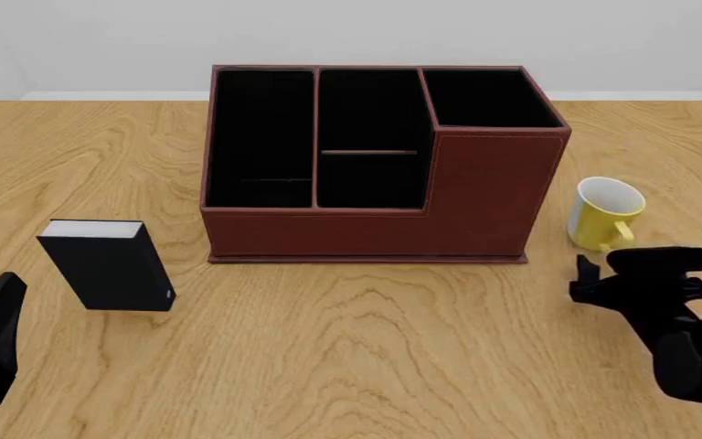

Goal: Pick up the yellow and white mug and place it to the right of the caddy.

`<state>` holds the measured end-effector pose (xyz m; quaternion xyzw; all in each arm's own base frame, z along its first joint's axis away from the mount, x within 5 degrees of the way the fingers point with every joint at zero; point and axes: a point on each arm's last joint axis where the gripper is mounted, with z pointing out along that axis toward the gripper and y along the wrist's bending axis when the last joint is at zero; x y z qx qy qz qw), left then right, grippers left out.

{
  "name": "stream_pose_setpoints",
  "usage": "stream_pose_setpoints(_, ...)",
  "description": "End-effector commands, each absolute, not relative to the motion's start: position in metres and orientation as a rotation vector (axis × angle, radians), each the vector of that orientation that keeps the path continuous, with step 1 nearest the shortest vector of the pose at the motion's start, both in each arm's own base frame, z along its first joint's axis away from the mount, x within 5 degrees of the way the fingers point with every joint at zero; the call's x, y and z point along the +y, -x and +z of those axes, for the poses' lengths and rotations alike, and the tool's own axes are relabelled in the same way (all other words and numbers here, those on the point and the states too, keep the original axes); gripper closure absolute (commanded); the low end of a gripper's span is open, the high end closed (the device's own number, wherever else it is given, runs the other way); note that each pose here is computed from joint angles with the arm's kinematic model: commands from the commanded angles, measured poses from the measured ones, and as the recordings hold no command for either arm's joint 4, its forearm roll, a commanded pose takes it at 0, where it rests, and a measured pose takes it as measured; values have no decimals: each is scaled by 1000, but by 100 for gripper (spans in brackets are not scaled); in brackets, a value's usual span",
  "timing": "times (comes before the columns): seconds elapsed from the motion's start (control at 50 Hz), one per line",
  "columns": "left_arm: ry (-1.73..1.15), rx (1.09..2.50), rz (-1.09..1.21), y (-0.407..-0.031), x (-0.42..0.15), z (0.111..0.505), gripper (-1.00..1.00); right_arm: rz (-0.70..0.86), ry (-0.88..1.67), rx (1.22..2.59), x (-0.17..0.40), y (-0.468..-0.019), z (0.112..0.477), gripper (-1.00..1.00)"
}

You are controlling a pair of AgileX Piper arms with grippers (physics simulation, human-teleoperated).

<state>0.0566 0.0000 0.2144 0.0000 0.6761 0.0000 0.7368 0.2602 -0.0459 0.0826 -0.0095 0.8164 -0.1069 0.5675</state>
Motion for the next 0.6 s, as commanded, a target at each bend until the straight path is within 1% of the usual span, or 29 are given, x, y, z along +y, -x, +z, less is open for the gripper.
stream_pose_setpoints(0.02,0,1485,0,-57,0,214,-100,-257,12,1914,-47,-254,87,-100)
stream_pose_setpoints(0.6,0,1485,0,-57,0,214,-100,-255,15,1875,-41,-227,112,-100)
